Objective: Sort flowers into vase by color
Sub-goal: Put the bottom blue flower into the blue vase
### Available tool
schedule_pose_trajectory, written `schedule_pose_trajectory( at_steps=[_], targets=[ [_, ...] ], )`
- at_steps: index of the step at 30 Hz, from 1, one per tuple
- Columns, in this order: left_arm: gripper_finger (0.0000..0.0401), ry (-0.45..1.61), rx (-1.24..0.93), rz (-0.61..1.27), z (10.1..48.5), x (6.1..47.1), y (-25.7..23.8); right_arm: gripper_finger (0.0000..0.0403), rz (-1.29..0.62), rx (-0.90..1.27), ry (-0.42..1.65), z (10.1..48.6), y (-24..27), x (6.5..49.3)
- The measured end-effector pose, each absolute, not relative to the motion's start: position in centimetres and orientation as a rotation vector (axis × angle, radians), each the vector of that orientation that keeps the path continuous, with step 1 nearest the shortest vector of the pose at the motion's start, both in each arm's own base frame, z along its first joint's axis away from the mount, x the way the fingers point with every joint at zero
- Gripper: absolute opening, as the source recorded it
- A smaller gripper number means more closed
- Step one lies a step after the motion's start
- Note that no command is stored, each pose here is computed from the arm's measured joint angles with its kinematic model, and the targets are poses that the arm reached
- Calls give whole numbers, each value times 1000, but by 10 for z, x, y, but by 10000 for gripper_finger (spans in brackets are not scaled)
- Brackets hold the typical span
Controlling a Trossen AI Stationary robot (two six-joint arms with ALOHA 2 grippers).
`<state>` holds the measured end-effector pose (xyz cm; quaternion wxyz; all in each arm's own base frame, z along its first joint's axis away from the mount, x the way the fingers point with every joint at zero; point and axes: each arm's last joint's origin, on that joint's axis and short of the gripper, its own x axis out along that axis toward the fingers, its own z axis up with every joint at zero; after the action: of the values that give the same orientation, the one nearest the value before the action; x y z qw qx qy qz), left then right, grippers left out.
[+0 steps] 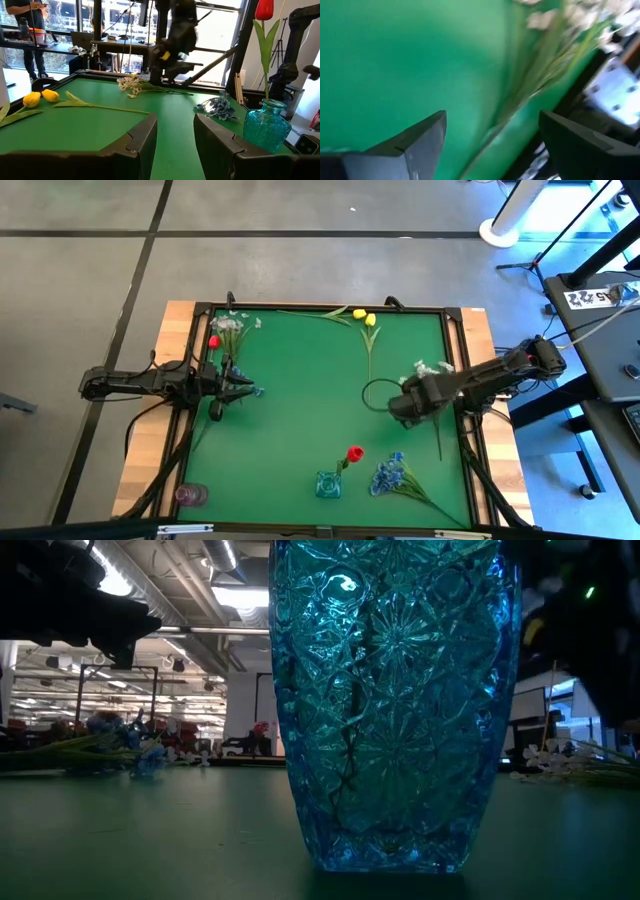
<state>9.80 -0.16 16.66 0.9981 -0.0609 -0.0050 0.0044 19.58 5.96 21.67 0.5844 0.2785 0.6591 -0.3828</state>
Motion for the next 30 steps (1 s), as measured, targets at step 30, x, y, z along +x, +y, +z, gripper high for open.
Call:
schedule_pose_trajectory(
  at_steps=[30],
  targets=[
    [125,-10,-122,9,167,98,-2,240,-180,496,1404,160,267,181]
  ],
)
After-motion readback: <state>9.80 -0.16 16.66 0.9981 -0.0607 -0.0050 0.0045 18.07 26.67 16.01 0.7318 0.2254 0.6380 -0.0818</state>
